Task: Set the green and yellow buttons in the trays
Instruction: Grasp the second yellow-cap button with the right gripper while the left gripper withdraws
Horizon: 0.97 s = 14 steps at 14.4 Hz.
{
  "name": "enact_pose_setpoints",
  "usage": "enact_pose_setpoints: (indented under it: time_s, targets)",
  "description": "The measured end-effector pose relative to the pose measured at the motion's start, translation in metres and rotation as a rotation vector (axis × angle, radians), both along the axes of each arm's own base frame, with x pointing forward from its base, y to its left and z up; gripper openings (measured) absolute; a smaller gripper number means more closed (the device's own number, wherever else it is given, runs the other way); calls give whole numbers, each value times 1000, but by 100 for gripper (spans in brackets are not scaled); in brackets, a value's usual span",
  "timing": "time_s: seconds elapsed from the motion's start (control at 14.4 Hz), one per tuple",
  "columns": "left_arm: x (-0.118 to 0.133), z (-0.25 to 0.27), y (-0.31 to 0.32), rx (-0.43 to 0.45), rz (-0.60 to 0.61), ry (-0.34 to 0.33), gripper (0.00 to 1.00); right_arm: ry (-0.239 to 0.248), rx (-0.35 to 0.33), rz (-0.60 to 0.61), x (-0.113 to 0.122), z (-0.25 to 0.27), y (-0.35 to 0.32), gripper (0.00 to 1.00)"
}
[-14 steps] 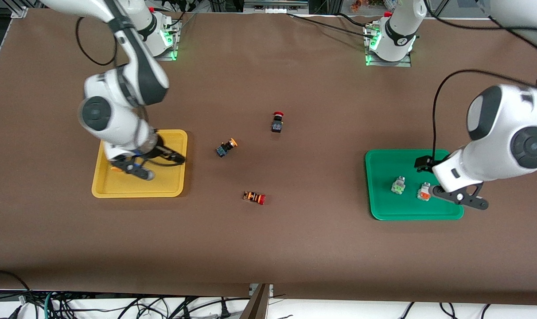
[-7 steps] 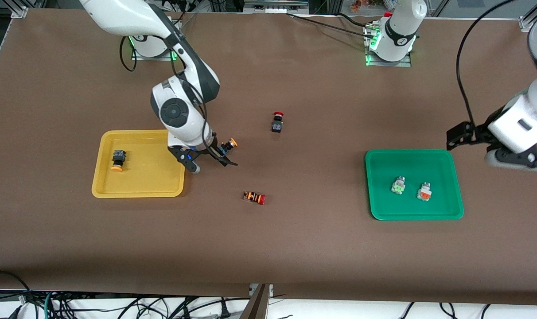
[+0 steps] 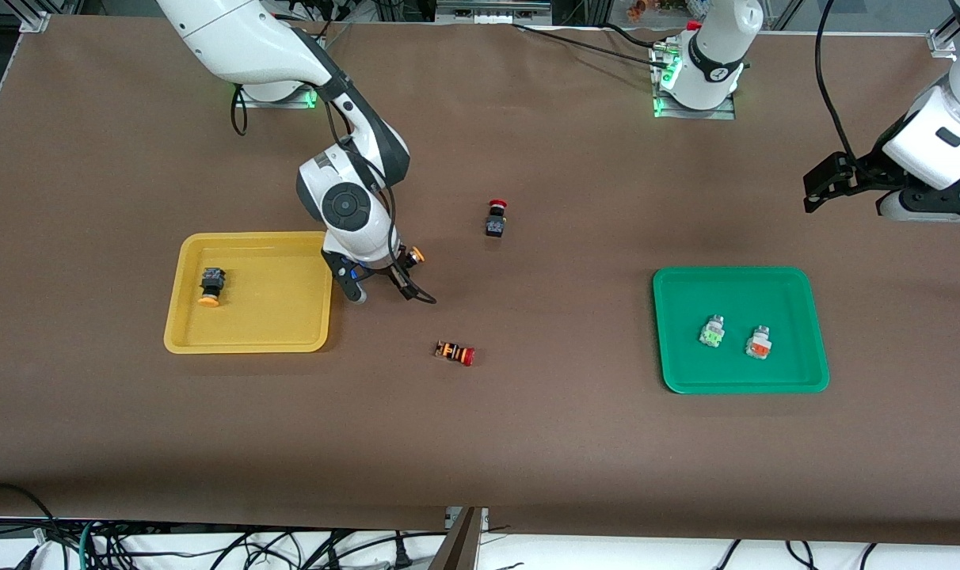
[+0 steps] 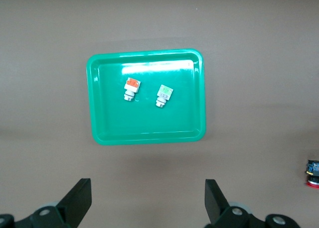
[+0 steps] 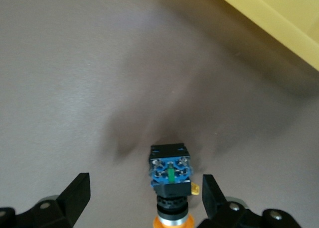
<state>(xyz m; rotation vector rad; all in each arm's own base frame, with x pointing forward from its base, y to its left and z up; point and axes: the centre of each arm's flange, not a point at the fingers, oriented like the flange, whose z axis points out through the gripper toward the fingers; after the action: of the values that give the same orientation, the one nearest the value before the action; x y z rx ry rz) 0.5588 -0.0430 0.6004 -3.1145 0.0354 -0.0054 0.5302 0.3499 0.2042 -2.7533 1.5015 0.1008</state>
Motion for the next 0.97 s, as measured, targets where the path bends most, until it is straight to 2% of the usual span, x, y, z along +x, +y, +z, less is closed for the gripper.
enact_pose_setpoints:
  time_s: [0.42, 0.69, 0.9, 0.97]
  targets:
    - [4, -7, -7, -1, -5, 4, 100, 38, -28, -35, -15, -18, -6, 100]
    - [3, -7, -7, 0, -4, 13, 100, 22, -16, -38, -19, -22, -3, 99]
    - [3, -7, -7, 1, -4, 17, 100, 0, 7, -39, -30, -36, 9, 91]
    - [3, -7, -7, 1, -4, 18, 100, -11, 15, -41, -30, -35, 11, 75]
